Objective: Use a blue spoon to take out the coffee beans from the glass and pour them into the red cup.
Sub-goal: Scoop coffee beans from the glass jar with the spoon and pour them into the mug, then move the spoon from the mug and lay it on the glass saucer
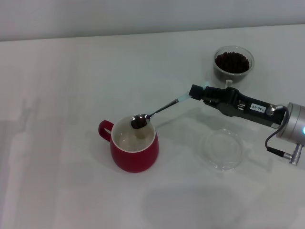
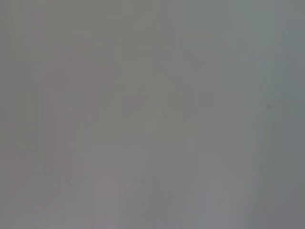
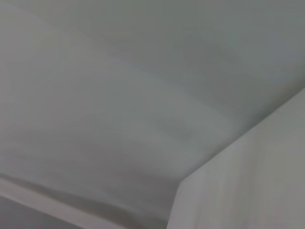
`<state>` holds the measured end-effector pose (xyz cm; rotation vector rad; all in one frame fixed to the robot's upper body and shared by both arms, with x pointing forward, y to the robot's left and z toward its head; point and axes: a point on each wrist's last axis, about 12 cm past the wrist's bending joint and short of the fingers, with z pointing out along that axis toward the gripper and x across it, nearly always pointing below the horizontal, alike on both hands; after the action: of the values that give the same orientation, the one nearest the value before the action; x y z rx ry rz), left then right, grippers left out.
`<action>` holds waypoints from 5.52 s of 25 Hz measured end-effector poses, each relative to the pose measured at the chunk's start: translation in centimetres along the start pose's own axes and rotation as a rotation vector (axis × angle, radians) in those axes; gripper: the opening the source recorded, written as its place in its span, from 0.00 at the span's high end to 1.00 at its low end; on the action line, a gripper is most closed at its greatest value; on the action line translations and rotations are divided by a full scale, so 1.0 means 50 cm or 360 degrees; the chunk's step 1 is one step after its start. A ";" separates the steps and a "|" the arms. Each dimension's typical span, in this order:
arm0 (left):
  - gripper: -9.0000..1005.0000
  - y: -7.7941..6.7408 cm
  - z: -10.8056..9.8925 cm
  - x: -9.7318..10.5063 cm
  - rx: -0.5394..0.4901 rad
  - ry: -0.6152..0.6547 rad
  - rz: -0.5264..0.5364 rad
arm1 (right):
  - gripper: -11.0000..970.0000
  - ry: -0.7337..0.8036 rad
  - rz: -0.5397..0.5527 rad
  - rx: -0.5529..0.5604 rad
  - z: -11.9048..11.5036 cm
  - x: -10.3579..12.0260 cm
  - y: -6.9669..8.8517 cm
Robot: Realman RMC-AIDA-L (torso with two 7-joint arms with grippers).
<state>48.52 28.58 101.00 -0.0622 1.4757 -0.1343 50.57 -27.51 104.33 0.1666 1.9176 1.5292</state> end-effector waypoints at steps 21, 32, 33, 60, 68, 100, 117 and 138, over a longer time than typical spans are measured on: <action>0.12 -0.003 0.008 -0.003 0.0014 -0.0012 0.0000 | 0.79 0.0015 -0.0405 -0.0072 0.022 0.002 0.013; 0.11 -0.002 0.009 -0.004 0.0008 -0.0015 0.0000 | 0.79 0.0025 -0.0605 -0.0106 0.021 0.006 0.017; 0.11 -0.002 0.009 -0.004 0.0008 -0.0014 0.0000 | 0.79 0.0026 -0.0633 -0.0112 0.021 0.006 0.018; 0.11 0.000 0.005 -0.003 -0.0009 -0.0012 -0.0010 | 0.78 -0.0254 -0.0705 -0.0176 -0.091 -0.031 0.029; 0.12 0.000 0.003 -0.002 -0.0012 -0.0009 -0.0011 | 0.78 -0.0193 -0.0625 0.0013 -0.178 -0.048 0.007; 0.12 0.005 0.013 -0.007 -0.0025 -0.0026 -0.0002 | 0.77 0.0027 -0.0546 0.0368 -0.233 -0.008 -0.050; 0.12 0.010 0.013 -0.007 -0.0028 -0.0024 0.0013 | 0.77 0.0057 -0.0524 0.0401 -0.224 0.000 -0.058; 0.12 0.010 0.013 -0.008 -0.0028 -0.0026 0.0014 | 0.60 -0.0001 -0.0522 0.0575 -0.244 -0.010 -0.078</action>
<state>49.15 29.09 101.37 -0.0711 1.4611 -0.1134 45.21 -38.93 102.07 0.0071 2.0867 0.9649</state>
